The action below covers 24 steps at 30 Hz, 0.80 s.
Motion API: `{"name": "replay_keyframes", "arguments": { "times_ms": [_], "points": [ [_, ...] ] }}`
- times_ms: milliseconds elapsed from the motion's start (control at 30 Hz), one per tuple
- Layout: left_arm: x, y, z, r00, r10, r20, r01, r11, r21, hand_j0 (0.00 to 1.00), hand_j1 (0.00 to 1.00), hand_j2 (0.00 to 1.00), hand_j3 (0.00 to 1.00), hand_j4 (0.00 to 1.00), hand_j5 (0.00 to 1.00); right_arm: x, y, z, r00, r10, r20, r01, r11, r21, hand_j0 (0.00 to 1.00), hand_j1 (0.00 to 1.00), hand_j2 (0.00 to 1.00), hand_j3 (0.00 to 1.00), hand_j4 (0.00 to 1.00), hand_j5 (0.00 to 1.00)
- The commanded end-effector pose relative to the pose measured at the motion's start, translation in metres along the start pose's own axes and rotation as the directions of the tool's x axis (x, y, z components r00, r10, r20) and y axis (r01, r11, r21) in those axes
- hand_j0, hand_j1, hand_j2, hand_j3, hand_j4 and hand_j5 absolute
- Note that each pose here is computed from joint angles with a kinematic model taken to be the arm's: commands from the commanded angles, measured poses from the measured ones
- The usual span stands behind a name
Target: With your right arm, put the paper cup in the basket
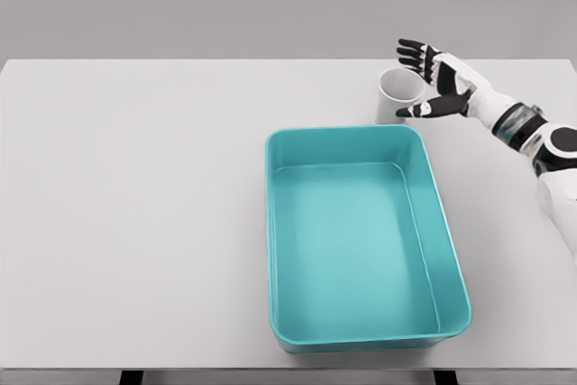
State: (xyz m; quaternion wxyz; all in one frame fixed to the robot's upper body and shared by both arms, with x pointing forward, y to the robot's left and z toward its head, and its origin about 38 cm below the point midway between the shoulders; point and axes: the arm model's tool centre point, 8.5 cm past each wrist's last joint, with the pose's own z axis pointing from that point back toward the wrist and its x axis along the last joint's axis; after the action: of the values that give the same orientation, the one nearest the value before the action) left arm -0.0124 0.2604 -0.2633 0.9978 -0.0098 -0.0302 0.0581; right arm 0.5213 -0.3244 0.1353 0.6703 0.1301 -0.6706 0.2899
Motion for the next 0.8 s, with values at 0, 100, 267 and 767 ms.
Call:
{"name": "replay_keyframes", "arguments": {
  "times_ms": [0,100,267,767],
  "points": [
    [0.000,0.000,0.000,1.000,0.000,0.000,0.000,1.000,0.000,1.00,1.00,1.00,1.00,1.00,1.00,0.001,0.001,-0.002,1.000,-0.004,0.006,0.004,1.000,0.002,1.00,1.00,1.00,1.00,1.00,1.00],
    [0.000,0.000,0.000,1.000,0.000,0.000,0.000,1.000,0.000,1.00,1.00,1.00,1.00,1.00,1.00,0.003,0.003,-0.005,1.000,-0.005,0.010,0.005,1.000,0.006,1.00,1.00,1.00,1.00,1.00,1.00],
    [0.000,0.000,0.000,1.000,0.000,0.000,0.000,1.000,0.000,1.00,1.00,1.00,1.00,1.00,1.00,0.002,0.007,-0.008,1.000,0.005,0.003,-0.005,1.000,0.015,1.00,1.00,1.00,1.00,1.00,1.00],
    [0.000,0.000,0.000,1.000,-0.001,0.000,0.001,1.000,-0.001,1.00,1.00,1.00,1.00,1.00,1.00,-0.008,0.008,-0.007,1.000,-0.001,-0.023,0.002,1.000,0.010,0.97,0.97,0.97,0.97,0.97,0.97]
  ]
}}
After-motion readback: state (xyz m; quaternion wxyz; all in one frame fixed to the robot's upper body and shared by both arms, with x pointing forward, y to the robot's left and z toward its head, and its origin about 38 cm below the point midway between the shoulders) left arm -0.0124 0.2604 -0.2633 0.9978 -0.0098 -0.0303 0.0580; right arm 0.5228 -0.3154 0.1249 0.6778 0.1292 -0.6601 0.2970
